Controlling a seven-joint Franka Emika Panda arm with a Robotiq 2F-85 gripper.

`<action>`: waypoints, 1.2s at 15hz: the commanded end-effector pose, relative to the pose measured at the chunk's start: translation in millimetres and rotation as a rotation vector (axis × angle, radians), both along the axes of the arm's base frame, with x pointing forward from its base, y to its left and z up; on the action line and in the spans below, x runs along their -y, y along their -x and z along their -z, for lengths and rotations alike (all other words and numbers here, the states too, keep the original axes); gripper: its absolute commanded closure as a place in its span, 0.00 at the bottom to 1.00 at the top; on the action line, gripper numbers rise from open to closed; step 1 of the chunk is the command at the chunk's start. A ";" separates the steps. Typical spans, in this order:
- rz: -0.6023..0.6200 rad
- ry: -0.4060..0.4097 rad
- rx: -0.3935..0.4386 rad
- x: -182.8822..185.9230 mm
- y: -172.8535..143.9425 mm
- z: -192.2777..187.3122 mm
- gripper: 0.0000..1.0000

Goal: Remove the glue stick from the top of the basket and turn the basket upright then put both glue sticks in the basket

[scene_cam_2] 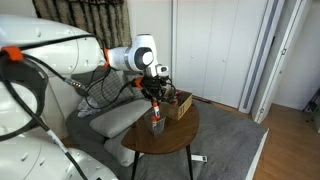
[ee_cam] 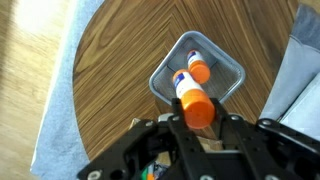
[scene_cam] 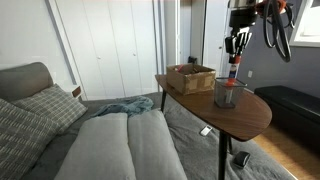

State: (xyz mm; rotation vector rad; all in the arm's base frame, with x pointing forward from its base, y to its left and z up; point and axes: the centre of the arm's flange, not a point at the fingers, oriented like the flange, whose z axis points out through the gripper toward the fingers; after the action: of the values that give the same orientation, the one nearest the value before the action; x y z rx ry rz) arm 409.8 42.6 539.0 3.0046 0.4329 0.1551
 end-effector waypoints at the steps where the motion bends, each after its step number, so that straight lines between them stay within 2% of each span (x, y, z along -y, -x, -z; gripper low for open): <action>1: 0.016 0.001 0.026 0.9 2.4 -4.0 0.92; 11: 0.037 -0.008 0.051 11.9 -3.1 -0.7 0.92; 18: 0.030 -0.016 -0.007 10.3 -13.5 24.5 0.92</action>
State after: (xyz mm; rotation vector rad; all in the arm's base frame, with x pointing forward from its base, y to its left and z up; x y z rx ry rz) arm 418.2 32.3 526.2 3.0140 0.4010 0.1543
